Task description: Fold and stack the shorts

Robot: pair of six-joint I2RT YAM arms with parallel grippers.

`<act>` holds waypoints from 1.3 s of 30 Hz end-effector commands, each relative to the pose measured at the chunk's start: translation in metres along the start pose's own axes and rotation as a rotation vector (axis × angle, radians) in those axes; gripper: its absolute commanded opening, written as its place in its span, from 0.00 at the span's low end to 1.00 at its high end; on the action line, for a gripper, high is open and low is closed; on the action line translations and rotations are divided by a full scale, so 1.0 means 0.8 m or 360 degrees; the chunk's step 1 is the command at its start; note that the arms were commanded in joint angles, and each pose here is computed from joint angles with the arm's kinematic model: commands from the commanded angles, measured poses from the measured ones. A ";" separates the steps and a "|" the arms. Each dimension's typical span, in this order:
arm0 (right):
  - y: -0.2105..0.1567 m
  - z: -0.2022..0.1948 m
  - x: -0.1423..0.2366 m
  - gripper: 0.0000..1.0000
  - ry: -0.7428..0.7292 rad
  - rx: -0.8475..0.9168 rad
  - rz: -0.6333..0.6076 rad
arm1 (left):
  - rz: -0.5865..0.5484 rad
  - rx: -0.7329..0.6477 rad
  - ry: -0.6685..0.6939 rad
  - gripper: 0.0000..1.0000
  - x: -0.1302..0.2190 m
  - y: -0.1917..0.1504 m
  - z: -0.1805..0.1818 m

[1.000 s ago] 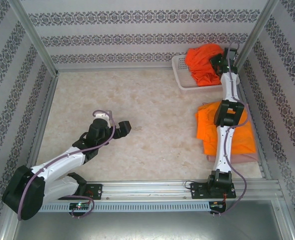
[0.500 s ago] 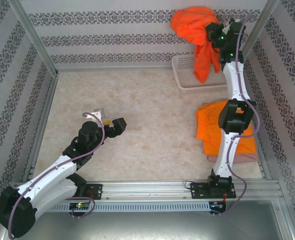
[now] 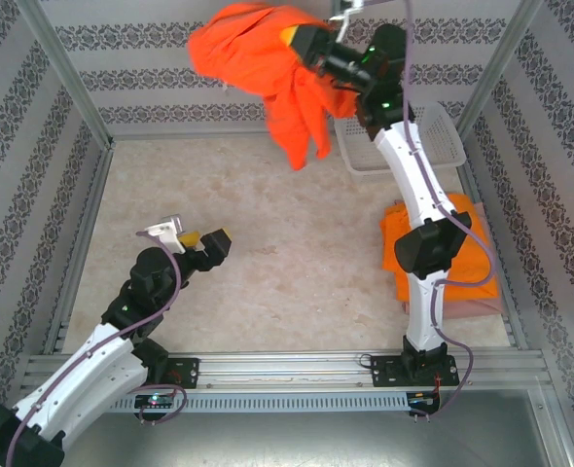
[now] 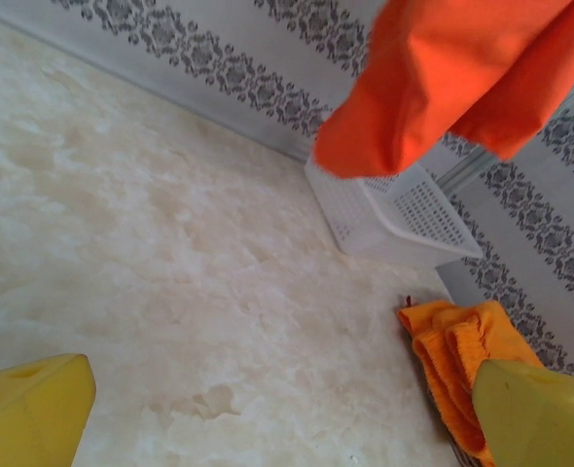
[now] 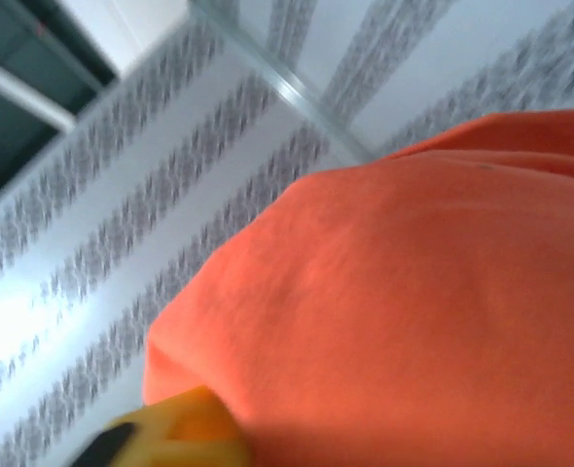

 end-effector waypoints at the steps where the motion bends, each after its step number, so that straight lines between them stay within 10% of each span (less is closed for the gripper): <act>1: -0.073 -0.047 -0.013 0.50 -0.0180 0.0123 0.0319 | -0.0170 -0.0033 0.0024 1.00 0.030 0.035 -0.009; 6: -0.126 -0.107 0.019 0.97 -0.0587 0.0309 0.0350 | -0.0303 -0.0025 0.0163 1.00 0.071 0.056 0.002; 18: -0.215 -0.082 0.121 0.98 -0.0893 0.0426 0.0446 | -0.0178 0.0048 0.0775 1.00 0.082 0.050 0.066; 28: -0.307 -0.049 0.171 0.98 -0.0964 0.0428 0.0567 | 0.0145 0.0745 0.0926 1.00 0.023 0.040 0.186; 39: -0.360 -0.039 0.240 0.98 -0.1061 0.0420 0.0570 | 0.0300 0.0896 0.1294 0.96 0.004 0.042 0.280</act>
Point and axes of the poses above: each hand's point on the last joint's axis, 136 mm out from that joint toward the fingers, its own x axis back along the fingers, its own z axis along the line the jaws close on, y = z × x, the point moved 4 cm from there along x, back along the fingers, and after that the axes turned 5 degrees about x, right-handed, at the moved point
